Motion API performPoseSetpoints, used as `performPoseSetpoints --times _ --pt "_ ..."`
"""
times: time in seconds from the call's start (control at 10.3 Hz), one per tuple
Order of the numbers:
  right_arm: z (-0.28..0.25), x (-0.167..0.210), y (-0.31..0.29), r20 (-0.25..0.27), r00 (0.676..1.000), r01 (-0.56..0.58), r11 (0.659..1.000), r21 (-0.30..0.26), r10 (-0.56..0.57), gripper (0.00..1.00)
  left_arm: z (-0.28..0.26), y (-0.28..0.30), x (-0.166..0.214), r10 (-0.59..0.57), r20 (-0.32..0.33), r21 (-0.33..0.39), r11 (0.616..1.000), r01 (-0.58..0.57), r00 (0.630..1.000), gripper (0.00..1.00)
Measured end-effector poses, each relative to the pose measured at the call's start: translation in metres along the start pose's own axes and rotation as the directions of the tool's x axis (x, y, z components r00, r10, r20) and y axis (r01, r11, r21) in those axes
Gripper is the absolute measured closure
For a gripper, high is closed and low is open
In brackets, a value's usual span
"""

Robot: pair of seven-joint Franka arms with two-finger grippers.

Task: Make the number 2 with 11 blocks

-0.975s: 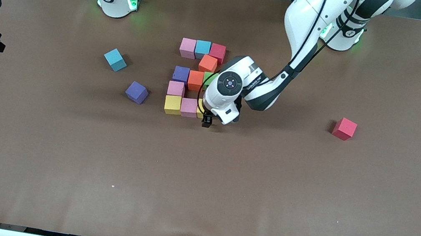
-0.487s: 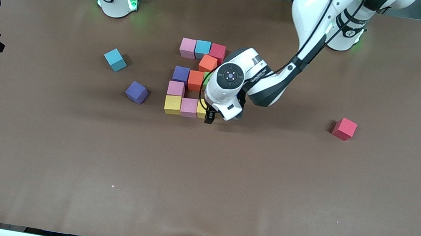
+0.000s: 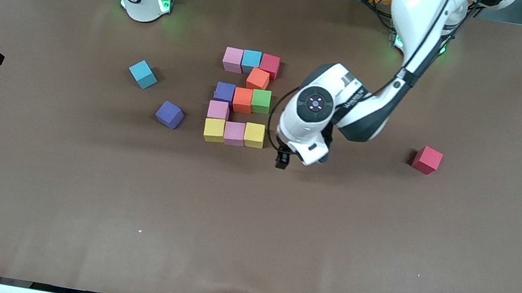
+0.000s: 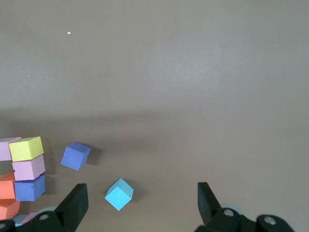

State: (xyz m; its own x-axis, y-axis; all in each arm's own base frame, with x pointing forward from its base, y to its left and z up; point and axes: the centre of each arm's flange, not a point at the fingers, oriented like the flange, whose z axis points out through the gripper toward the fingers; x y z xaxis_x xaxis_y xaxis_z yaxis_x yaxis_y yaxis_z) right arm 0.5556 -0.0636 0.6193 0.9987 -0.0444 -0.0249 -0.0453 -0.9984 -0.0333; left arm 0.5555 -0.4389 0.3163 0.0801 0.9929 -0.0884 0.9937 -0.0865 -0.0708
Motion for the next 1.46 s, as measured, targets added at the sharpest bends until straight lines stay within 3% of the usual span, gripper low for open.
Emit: performPoseSetpoints --times 0.58,0.88,1.17,1.46 --pt "0.000 0.000 0.005 0.000 1.000 -0.010 1.000 0.003 0.010 0.00 -0.108 0.039 0.135 0.153 -0.038 0.007 0.988 -0.153 0.988 0.00" --pt "0.000 0.000 0.005 0.000 1.000 -0.010 1.000 0.003 0.010 0.00 -0.143 0.024 0.160 0.316 -0.045 0.076 0.947 -0.312 0.948 0.00" --pt "0.000 0.000 0.005 0.000 1.000 -0.009 1.000 0.004 0.009 0.00 -0.158 0.016 0.193 0.496 -0.022 0.115 0.864 -0.491 0.868 0.00" --pt "0.000 0.000 0.004 -0.001 1.000 -0.008 1.000 0.004 0.008 0.00 -0.201 0.001 0.244 0.685 -0.002 0.109 0.724 -0.681 0.728 0.00"
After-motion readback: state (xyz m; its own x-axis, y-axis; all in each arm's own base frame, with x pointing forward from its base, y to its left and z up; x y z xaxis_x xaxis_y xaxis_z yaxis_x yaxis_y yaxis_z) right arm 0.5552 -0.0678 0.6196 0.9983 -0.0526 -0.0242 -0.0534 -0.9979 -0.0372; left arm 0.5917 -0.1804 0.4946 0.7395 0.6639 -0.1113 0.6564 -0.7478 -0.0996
